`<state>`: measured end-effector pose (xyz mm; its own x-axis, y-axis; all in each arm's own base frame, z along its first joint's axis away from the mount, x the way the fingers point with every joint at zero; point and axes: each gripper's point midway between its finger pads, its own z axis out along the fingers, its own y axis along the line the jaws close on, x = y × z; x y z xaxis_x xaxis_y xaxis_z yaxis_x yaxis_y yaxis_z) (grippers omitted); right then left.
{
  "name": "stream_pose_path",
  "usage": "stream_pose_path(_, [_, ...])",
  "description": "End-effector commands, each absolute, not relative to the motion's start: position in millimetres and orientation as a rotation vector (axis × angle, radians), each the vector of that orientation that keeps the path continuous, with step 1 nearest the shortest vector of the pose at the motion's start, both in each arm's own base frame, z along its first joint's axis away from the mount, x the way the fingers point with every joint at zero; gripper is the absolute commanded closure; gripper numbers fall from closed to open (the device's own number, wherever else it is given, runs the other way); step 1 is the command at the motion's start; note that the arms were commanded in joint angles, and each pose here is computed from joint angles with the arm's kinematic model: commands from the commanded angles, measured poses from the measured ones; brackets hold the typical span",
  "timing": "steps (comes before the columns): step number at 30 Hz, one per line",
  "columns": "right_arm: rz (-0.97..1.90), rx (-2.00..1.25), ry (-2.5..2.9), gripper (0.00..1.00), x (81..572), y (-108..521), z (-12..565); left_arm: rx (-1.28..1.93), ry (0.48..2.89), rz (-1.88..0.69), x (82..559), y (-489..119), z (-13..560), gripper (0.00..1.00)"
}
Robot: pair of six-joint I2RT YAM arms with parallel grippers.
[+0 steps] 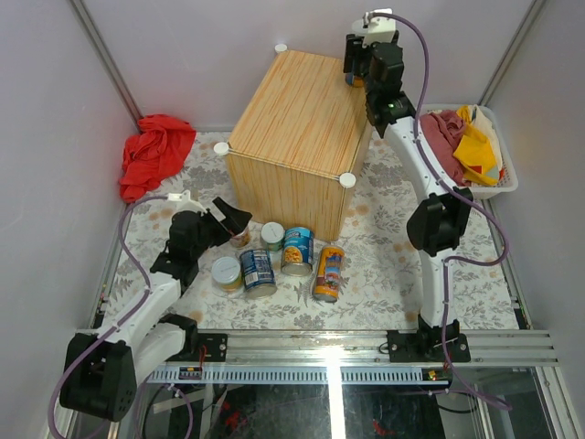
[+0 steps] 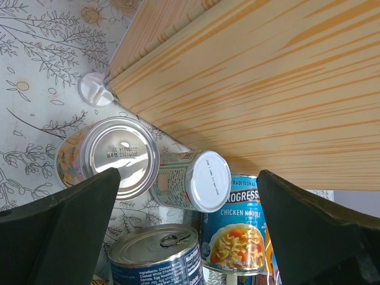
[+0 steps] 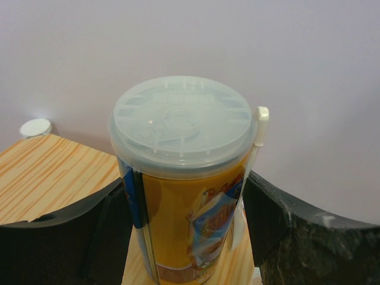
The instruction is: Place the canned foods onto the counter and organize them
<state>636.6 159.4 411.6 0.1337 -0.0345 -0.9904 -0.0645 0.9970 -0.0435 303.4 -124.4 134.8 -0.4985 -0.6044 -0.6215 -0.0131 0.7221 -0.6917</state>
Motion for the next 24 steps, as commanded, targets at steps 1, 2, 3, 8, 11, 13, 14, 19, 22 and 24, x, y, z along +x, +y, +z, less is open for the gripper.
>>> stream_pose_path(1, [0.098,-0.046,1.172,1.0,605,173,508,-0.429,1.905,-0.803,305,-126,150,0.0])
stream_pose_path(2, [0.094,-0.046,1.177,1.0,604,173,507,-0.43,1.908,-0.803,304,-126,148,0.0])
stream_pose_path(3, [0.088,-0.046,1.182,1.0,605,173,505,-0.431,1.908,-0.804,303,-126,148,0.0])
stream_pose_path(8, [0.062,-0.047,1.21,0.99,607,170,494,-0.433,1.915,-0.806,303,-126,146,0.0])
stream_pose_path(11, [0.067,-0.055,1.221,0.99,607,172,490,-0.432,1.916,-0.809,303,-127,146,0.0])
stream_pose_path(13, [0.088,-0.066,1.22,0.99,608,177,490,-0.434,1.917,-0.812,303,-127,145,0.0])
stream_pose_path(14, [0.103,-0.072,1.22,0.99,609,180,489,-0.436,1.917,-0.811,303,-127,145,0.0])
stream_pose_path(19, [0.156,-0.091,1.212,0.99,613,199,486,-0.442,1.925,-0.812,301,-127,142,0.0])
stream_pose_path(22, [0.188,-0.104,1.2,0.99,613,215,486,-0.44,1.927,-0.805,300,-126,142,0.0])
stream_pose_path(24, [0.208,-0.109,1.188,0.98,614,225,486,-0.436,1.928,-0.801,300,-125,143,0.0])
